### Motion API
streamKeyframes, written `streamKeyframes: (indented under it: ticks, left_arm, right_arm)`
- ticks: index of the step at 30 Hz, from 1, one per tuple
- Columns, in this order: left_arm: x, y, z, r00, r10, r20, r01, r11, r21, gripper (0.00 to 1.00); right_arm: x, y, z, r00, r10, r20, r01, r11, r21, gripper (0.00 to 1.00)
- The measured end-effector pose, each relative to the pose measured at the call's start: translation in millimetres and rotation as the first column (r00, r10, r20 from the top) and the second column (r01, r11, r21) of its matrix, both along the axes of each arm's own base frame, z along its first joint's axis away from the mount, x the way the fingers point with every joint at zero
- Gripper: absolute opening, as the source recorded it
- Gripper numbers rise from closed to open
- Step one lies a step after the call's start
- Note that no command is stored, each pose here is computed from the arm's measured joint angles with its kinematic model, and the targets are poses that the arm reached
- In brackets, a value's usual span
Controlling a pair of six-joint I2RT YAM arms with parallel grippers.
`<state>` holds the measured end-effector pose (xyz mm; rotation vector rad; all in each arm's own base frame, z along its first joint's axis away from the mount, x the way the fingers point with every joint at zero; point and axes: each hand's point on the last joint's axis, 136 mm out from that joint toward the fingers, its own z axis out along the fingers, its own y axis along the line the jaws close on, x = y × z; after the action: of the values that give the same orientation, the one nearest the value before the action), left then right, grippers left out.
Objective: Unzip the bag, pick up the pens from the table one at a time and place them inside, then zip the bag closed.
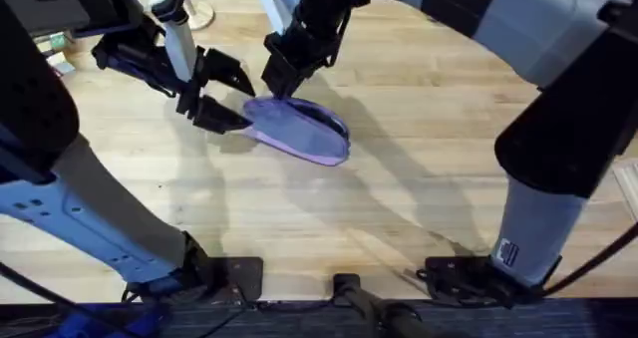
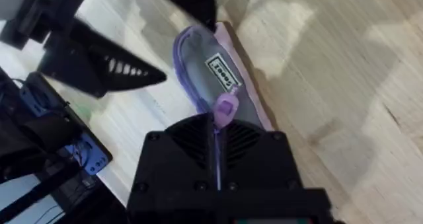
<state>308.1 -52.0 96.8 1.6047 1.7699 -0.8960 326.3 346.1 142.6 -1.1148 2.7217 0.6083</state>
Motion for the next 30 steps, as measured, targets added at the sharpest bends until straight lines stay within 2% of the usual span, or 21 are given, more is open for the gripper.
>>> streamKeyframes:
  ticks: [2,4,5,12,16,22,26,30]
  left_arm:
    - [0.8,0.3,-1,1.000,0.004,0.001,-0.004,1.000,0.002,0.409]
    - [0.8,-0.3,-2,1.000,0.002,0.003,-0.002,1.000,0.002,0.105]
    - [-0.1,-1.2,-3,1.000,-0.001,0.000,0.001,1.000,0.003,0.065]
    - [-0.3,-3.2,-2,1.000,-0.004,0.000,0.004,1.000,-0.001,0.046]
    - [0.5,-8.0,0,1.000,0.001,-0.008,-0.001,1.000,-0.017,0.045]
    - [0.2,-19.8,6,1.000,0.000,-0.023,-0.001,0.998,-0.055,0.045]
    - [-0.7,-22.5,9,0.999,0.007,-0.036,-0.010,0.997,-0.075,0.044]
    - [-4.7,-23.2,10,0.998,0.008,-0.063,-0.013,0.997,-0.078,0.044]
  right_arm:
    - [0,0,0,1.000,0.000,0.001,0.000,1.000,0.001,0.031]
    - [0,0,0,1.000,0.000,0.001,0.000,1.000,0.001,0.031]
    - [0,0,0,1.000,0.000,0.002,0.000,1.000,0.001,0.031]
    - [2,-6,-1,1.000,-0.013,-0.010,0.013,1.000,-0.006,0.031]
    - [5,-21,-3,0.999,-0.040,-0.017,0.039,0.998,-0.050,0.031]
    - [8,-43,8,0.998,-0.056,0.028,0.059,0.992,-0.114,0.032]
    - [12,-51,13,0.996,-0.065,0.055,0.072,0.989,-0.131,0.034]
    - [10,-63,11,0.996,-0.077,0.036,0.082,0.983,-0.165,0.034]
